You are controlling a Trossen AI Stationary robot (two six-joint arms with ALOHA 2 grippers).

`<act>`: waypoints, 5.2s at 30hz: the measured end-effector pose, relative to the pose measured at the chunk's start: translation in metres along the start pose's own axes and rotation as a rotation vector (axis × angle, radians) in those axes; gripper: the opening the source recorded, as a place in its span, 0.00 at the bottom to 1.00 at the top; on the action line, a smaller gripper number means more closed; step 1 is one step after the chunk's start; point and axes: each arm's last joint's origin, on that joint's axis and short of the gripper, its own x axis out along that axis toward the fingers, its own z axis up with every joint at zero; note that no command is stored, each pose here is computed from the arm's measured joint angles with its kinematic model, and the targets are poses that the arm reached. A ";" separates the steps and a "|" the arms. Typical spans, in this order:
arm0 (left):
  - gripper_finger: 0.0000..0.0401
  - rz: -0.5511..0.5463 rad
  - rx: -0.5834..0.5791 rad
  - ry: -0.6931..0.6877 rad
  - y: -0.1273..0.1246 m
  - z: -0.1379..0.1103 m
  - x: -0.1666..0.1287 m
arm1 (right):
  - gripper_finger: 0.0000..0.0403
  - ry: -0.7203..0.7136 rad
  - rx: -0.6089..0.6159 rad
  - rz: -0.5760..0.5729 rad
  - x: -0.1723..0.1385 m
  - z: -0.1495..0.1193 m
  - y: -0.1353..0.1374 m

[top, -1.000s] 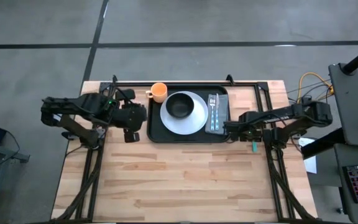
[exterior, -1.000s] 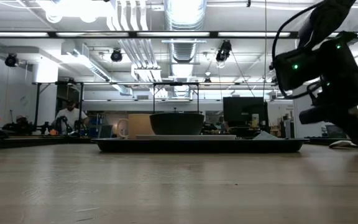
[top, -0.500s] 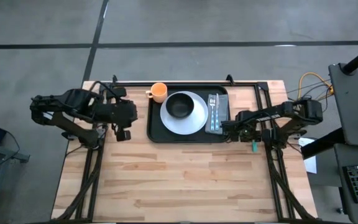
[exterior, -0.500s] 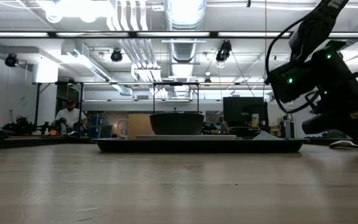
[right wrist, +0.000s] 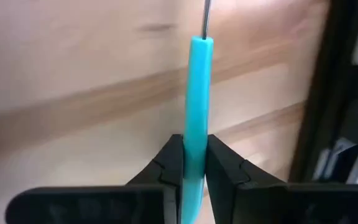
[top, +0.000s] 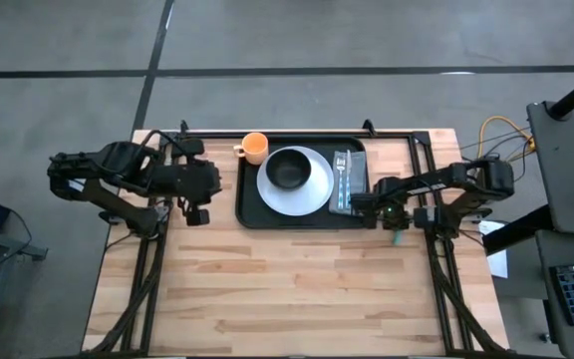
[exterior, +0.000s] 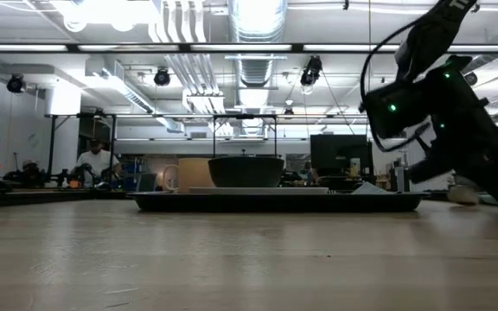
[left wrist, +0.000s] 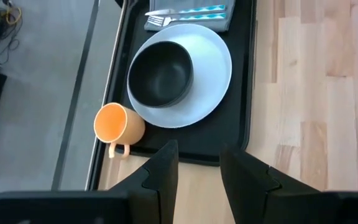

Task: Set up tray
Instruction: Put the blue spoon on top of the gray napkin on the black tray

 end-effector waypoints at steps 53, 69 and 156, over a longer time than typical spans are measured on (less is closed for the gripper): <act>0.25 -0.398 -0.237 -1.022 -0.013 0.139 0.035 | 0.07 -1.437 -1.044 1.415 -0.313 -0.167 -0.032; 0.25 -0.304 -0.307 -0.892 0.003 0.122 0.029 | 0.07 -1.463 -1.053 1.401 -0.319 -0.156 -0.048; 0.06 -0.029 -0.381 -0.812 -0.002 0.130 0.057 | 0.42 -1.488 -0.779 1.357 -0.335 -0.146 -0.060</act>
